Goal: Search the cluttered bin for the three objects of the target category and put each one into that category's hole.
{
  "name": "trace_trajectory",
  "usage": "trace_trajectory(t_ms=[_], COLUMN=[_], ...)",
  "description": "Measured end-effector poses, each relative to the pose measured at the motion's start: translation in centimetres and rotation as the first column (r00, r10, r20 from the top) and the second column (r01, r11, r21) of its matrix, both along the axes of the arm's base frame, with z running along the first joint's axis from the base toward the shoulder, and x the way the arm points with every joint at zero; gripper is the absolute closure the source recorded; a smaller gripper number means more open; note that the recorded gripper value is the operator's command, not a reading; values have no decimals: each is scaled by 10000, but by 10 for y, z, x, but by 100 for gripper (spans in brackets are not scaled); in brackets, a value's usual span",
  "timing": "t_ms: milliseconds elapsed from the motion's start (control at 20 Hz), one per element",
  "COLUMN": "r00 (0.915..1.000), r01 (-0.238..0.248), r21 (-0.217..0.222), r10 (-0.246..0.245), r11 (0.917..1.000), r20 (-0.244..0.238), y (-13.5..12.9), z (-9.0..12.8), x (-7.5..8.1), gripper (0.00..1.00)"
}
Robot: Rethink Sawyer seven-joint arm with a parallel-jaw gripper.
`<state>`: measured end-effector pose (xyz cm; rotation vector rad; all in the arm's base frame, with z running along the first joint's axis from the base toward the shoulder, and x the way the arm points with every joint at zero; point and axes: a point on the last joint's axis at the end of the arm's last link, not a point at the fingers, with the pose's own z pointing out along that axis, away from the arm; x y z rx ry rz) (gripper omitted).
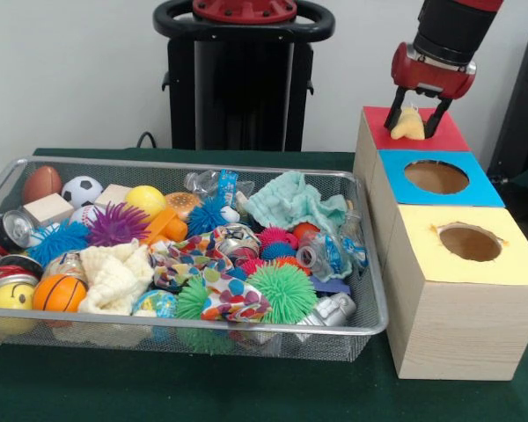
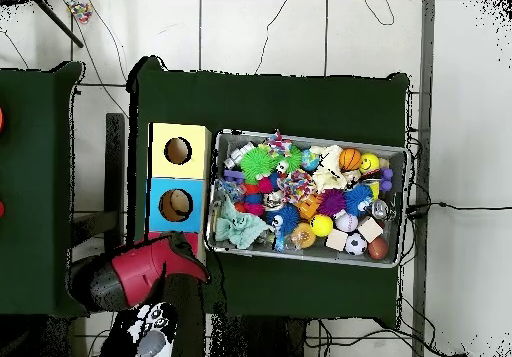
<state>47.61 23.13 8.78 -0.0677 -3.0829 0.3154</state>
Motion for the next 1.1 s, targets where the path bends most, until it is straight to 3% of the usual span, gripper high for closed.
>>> trace_trajectory(t_ms=[650,800,1100], r00=[9999,9989,9961], r01=[30,116,210], r21=[61,246,429], r10=[-31,-127,-246], r11=[10000,9996,9989], r20=[120,452,848], y=[1,6,10], z=[9,29,49], x=[2,8,17], gripper=[0,0,0])
